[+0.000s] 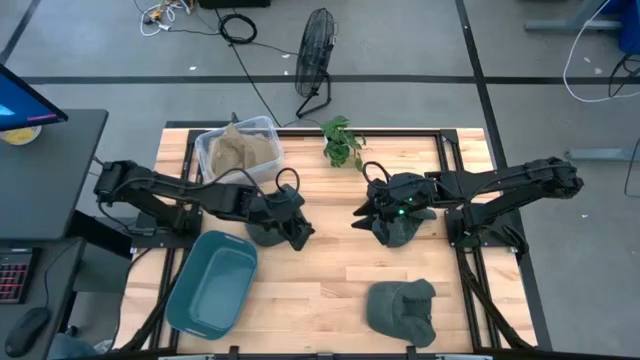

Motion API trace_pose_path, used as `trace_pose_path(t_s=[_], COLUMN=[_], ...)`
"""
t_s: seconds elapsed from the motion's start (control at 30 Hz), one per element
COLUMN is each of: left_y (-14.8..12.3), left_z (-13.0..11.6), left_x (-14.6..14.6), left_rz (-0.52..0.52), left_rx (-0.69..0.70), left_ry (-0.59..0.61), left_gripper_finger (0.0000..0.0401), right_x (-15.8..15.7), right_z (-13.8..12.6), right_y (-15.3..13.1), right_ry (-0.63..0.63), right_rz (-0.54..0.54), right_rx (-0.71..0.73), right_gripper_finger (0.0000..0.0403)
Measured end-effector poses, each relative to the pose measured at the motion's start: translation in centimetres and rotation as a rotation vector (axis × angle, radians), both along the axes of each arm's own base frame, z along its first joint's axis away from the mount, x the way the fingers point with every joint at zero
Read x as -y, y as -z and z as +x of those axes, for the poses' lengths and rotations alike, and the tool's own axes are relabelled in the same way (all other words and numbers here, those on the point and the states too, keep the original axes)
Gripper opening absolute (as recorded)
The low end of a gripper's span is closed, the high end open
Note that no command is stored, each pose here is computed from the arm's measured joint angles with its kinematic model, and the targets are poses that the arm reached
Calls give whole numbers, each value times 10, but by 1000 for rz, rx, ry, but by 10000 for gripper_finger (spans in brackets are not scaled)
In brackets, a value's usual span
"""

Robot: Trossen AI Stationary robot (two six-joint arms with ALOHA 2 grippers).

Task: Pick & Place hat
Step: Put the top left gray cap into the blue bin

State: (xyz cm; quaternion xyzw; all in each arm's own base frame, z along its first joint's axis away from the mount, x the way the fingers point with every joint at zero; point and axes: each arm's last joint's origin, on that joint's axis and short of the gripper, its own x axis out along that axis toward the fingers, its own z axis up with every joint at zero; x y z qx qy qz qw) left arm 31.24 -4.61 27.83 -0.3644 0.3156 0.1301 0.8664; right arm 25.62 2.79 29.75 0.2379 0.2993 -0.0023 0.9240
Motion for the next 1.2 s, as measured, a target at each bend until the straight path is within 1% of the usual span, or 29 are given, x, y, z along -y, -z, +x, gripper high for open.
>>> trace_pose_path(t_s=[0.07,0.2,0.3,0.37,0.5,0.57,0.67,0.8,0.97,1.2], left_y=[8,26,35,36,35,35,43,48,48,48], left_z=[4,13,18,17,15,13,5,-1,-1,-1], left_x=[0,-1,-4,-6,-15,-22,-32,-39,-39,-39], left_rz=[-10,5,18,65,216,255,243,235,281,281], left_rx=[-30,-86,-115,-129,-156,-183,-303,-394,-393,-390], left_ry=[-42,-88,-92,-55,67,107,150,147,209,209], left_gripper_finger=[136,157,173,182,194,197,197,197,197,197], right_x=[-4,-12,-16,-18,-21,-21,-21,-21,-20,-19], right_z=[-1,-4,-5,-6,-8,-8,-8,-7,-4,-5], right_y=[1,3,4,5,6,6,6,7,10,12], right_ry=[-10,-32,-45,-54,-64,-64,-63,-65,-72,-57], right_rz=[6,12,6,4,0,0,0,-12,-34,-49], right_rx=[-8,-39,-54,-64,-80,-79,-80,-83,-92,-110], right_gripper_finger=[198,198,198,198,198,198,198,198,198,198])
